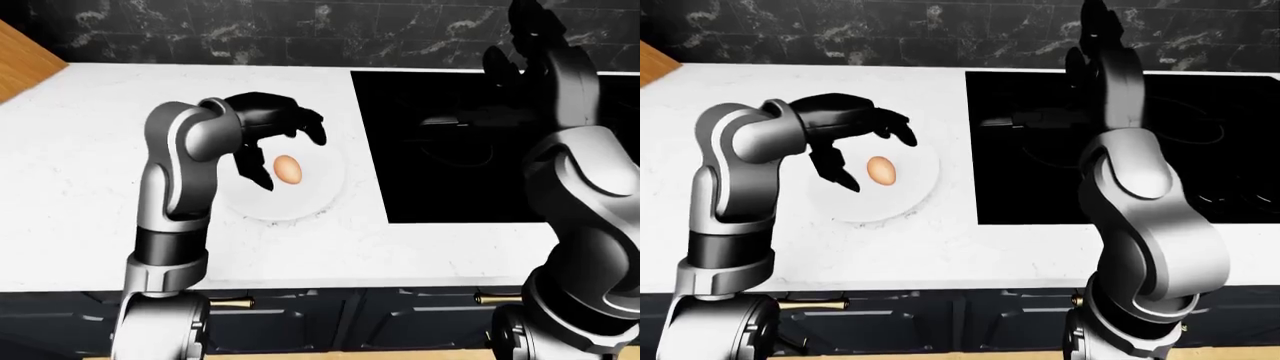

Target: Pick the egg from the plate and place it in the pan.

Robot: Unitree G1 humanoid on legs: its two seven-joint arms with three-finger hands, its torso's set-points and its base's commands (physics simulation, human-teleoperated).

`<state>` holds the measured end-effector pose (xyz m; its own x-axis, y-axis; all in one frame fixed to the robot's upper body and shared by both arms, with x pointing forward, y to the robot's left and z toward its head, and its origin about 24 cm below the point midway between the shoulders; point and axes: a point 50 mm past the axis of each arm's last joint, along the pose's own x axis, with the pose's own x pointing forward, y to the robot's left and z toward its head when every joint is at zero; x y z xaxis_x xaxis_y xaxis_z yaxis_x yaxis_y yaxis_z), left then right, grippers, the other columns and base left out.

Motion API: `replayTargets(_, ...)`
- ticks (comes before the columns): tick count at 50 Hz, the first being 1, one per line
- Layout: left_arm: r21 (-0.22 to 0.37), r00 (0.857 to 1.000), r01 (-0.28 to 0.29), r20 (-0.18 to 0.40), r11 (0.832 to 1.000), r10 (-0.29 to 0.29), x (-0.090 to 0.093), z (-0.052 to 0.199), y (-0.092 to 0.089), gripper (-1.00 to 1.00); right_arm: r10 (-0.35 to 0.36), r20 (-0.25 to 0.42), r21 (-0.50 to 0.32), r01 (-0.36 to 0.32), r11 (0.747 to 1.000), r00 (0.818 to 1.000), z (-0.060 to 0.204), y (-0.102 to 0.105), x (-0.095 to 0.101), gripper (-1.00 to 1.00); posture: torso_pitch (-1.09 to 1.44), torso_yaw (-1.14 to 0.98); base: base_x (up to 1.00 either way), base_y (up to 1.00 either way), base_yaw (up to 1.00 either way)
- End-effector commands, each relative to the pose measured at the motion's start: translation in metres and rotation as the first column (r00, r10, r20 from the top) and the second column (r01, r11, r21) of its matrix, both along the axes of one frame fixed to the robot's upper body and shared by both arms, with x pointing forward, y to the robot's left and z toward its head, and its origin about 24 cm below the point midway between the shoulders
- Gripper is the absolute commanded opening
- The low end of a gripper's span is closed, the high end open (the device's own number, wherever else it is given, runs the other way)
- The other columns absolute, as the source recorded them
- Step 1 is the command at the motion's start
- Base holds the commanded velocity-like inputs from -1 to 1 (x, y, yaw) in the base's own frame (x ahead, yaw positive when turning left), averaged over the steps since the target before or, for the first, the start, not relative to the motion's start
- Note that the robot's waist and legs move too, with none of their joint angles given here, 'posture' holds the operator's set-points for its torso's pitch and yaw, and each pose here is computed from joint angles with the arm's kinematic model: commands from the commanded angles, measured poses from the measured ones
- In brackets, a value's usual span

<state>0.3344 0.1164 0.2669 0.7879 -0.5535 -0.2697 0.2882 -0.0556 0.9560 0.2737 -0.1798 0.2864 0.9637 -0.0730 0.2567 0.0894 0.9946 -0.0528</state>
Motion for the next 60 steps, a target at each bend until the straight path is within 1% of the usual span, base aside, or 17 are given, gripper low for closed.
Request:
replayTargets(1, -0.018, 0.996, 0.008, 0.084, 1.000, -0.007, -0.005, 0.018, -0.001, 0.26, -0.004, 0.081, -0.003, 0.004, 1.000, 0.997, 0.013, 0.000, -0.005, 1.00, 0.00, 0.00, 0.00, 0.00, 0.00)
replayTargets(8, -0.006, 0.997, 0.013, 0.077, 1.000, -0.012, -0.003, 0.012, -0.002, 0.26, -0.006, 0.083, -0.001, 0.006, 1.000, 0.997, 0.014, -0.001, -0.006, 1.00, 0.00, 0.00, 0.00, 0.00, 0.00)
replayTargets(9, -0.008, 0.997, 0.013, 0.077, 1.000, -0.013, -0.003, 0.012, -0.002, 0.24, -0.006, 0.082, -0.001, 0.007, 1.000, 0.997, 0.014, -0.001, -0.005, 1.00, 0.00, 0.00, 0.00, 0.00, 0.00)
replayTargets(18, -0.017, 0.997, 0.010, 0.074, 1.000, -0.009, -0.002, 0.007, -0.003, 0.24, -0.007, 0.083, -0.001, 0.007, 1.000, 0.996, 0.014, -0.001, -0.007, 1.00, 0.00, 0.00, 0.00, 0.00, 0.00)
replayTargets(24, -0.025, 0.997, 0.007, 0.078, 1.000, -0.005, -0.001, 0.007, -0.003, 0.15, -0.007, 0.084, 0.000, 0.007, 1.000, 0.996, 0.014, -0.001, -0.007, 1.00, 0.00, 0.00, 0.00, 0.00, 0.00)
replayTargets(29, -0.005, 0.997, 0.001, 0.081, 1.000, -0.001, 0.003, 0.003, -0.002, 0.17, -0.007, 0.084, 0.000, 0.007, 1.000, 0.996, 0.015, -0.001, -0.006, 1.00, 0.00, 0.00, 0.00, 0.00, 0.00)
replayTargets(39, 0.026, 0.996, 0.000, 0.092, 1.000, -0.002, 0.005, 0.001, -0.002, 0.15, -0.008, 0.086, 0.003, 0.008, 1.000, 0.996, 0.015, -0.002, -0.007, 1.00, 0.00, 0.00, 0.00, 0.00, 0.00)
replayTargets(46, 0.030, 0.995, 0.001, 0.099, 1.000, -0.004, 0.008, -0.001, -0.003, 0.14, -0.008, 0.087, 0.004, 0.008, 1.000, 0.996, 0.015, -0.001, -0.006, 1.00, 0.00, 0.00, 0.00, 0.00, 0.00)
replayTargets(56, 0.038, 0.994, 0.001, 0.106, 0.999, -0.005, 0.008, 0.000, -0.004, 0.04, -0.009, 0.088, 0.006, 0.009, 1.000, 0.996, 0.016, -0.002, -0.006, 1.00, 0.00, 0.00, 0.00, 0.00, 0.00)
replayTargets(60, 0.053, 0.994, 0.002, 0.108, 0.999, -0.008, 0.008, -0.004, -0.005, 0.02, -0.010, 0.088, 0.007, 0.010, 1.000, 0.996, 0.016, -0.002, -0.007, 1.00, 0.00, 0.00, 0.00, 0.00, 0.00)
